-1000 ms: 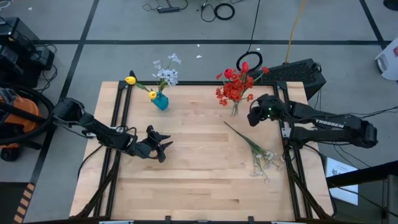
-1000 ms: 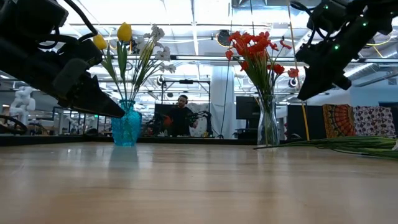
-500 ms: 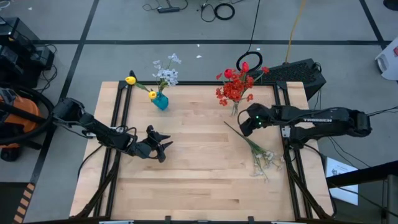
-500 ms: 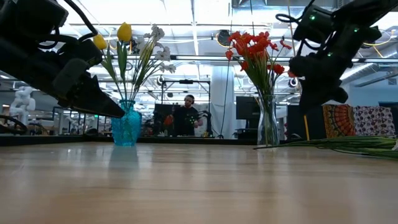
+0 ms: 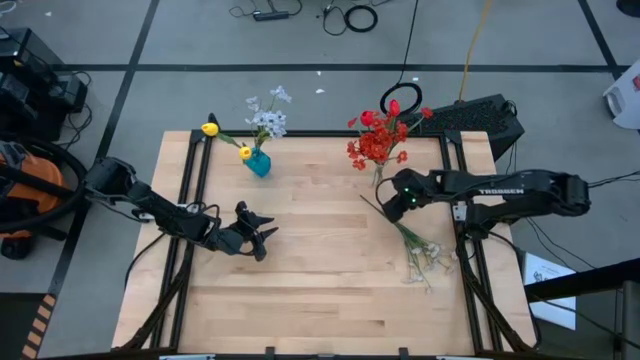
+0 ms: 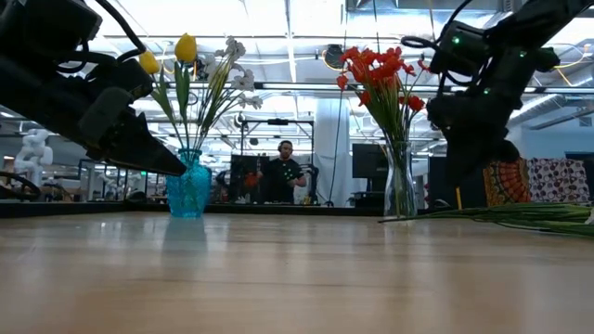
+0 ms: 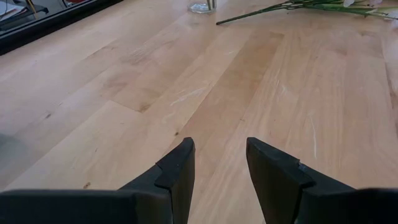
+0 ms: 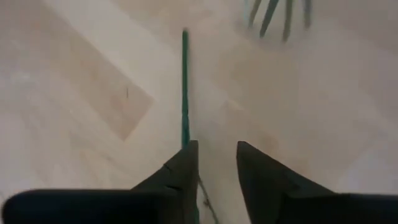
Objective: Sort flowers into vase by color
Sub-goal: Put the white flowers into the blue vase
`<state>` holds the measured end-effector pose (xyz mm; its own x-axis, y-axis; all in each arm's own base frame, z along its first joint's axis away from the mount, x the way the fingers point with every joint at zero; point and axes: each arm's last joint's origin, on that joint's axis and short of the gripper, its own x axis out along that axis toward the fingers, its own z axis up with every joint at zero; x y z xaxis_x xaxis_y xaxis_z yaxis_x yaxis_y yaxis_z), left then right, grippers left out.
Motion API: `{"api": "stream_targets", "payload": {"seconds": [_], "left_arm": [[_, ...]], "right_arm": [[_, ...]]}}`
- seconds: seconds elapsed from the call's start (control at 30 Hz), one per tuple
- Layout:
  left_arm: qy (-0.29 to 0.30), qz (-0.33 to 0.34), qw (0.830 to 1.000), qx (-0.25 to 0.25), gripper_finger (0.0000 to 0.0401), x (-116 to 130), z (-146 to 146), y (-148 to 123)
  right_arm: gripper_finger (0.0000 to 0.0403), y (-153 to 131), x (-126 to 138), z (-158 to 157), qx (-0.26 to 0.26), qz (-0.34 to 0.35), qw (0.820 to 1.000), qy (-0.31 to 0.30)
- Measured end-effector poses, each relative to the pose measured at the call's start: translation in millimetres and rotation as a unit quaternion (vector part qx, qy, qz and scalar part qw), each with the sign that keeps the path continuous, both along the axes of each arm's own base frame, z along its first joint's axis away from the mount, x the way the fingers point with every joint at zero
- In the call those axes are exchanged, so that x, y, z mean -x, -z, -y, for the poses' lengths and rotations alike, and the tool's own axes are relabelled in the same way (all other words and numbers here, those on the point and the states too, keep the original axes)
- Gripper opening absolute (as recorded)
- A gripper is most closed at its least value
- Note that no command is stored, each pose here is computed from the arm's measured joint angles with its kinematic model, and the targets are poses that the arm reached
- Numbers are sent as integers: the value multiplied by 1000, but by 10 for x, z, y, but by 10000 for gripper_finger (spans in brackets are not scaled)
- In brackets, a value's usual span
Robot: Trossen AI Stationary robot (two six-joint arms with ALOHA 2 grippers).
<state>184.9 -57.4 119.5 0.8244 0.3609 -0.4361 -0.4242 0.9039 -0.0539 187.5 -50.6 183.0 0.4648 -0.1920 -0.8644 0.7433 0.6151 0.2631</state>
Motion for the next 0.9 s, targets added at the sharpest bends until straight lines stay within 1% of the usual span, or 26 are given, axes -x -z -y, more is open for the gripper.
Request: {"api": "stream_targets", "payload": {"seconds": [0.17, 0.23, 0.37, 0.57, 0.63, 0.8, 0.9], "left_arm": [[0, 0, 1000, 0, 150, 0, 0, 0], [0, 0, 1000, 0, 150, 0, 0, 0], [0, 0, 1000, 0, 150, 0, 0, 0], [0, 0, 1000, 0, 150, 0, 0, 0], [0, 0, 1000, 0, 150, 0, 0, 0], [0, 0, 1000, 0, 150, 0, 0, 0], [0, 0, 1000, 0, 150, 0, 0, 0]], "right_arm": [[139, 92, -17, -29, -39, -27, 999, -21], [154, 141, -27, -62, -45, -48, 997, -35], [164, 257, -51, -151, -48, -95, 992, -70], [148, 387, -109, -271, -49, -130, 984, -110], [137, 411, -119, -301, -51, -137, 982, -119], [103, 419, -125, -338, -85, -131, 979, -134], [79, 415, -139, -337, -86, -124, 980, -131]]}}
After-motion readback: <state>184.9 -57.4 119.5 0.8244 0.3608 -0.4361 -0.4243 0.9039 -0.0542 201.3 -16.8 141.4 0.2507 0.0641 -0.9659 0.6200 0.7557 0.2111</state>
